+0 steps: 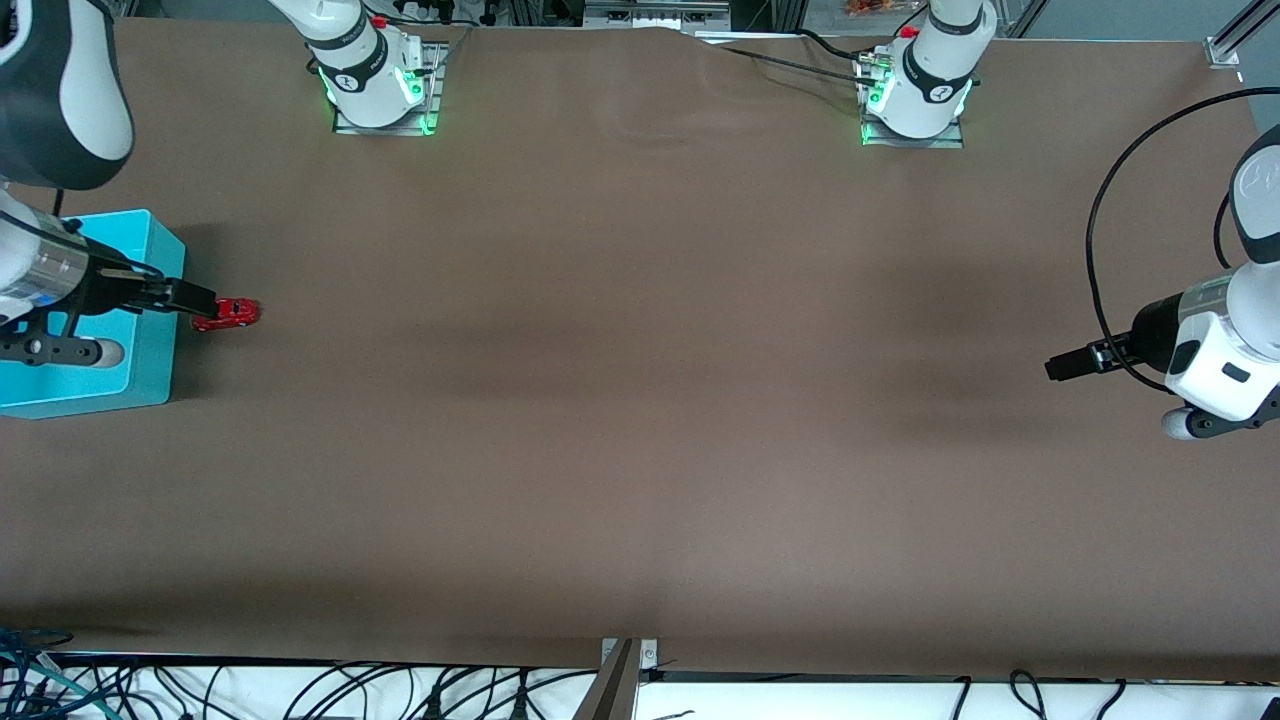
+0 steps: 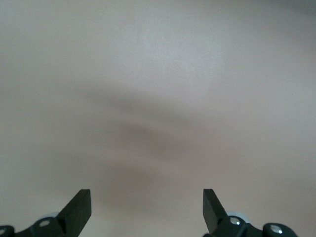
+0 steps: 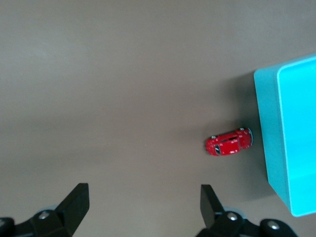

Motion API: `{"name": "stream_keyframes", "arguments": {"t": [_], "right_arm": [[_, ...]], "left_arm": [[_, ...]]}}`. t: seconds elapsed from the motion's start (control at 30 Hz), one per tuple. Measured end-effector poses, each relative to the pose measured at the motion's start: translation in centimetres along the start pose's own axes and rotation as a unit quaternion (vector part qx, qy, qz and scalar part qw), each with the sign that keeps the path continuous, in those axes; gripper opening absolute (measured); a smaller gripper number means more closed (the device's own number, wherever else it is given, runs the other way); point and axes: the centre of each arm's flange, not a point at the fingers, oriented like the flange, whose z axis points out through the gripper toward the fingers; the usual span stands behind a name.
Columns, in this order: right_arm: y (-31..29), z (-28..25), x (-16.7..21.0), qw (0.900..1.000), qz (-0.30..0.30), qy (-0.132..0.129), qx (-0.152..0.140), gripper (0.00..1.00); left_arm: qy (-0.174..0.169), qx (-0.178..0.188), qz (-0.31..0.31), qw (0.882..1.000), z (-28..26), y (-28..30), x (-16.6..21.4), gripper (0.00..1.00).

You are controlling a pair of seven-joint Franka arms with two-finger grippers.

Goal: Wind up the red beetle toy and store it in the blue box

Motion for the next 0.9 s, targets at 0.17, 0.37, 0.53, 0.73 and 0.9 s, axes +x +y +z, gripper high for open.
{"name": "stream_keyframes", "arguments": {"t": [0.17,0.37,0.53,0.73,0.9], "right_arm": [[2.3,2.4,-0.3,1.0,0.021,-0.006,-0.001,1.0],[3.8,5.4,-0.5,0.997,0.073,-0.01,-0.001,1.0],[4.0,7.3,-1.0,0.994,0.107,-0.019,-0.002,1.0],[4.3,9.1,-1.5,0.989,0.147,-0.021,-0.025,1.0],[4.8,10.6,-1.9,0.983,0.178,-0.015,-0.043,1.0]], "left_arm": [[-0.014,0.003,0.02,1.0,0.2,-0.1,-0.3,1.0],[-0.017,0.004,0.029,0.999,0.3,-0.3,-0.3,1.0],[-0.02,0.004,0.029,0.999,0.5,-0.5,-0.3,1.0],[-0.021,0.004,0.03,0.999,0.5,-0.5,-0.3,1.0],[-0.021,0.004,0.031,0.999,0.5,-0.4,-0.3,1.0]]}}
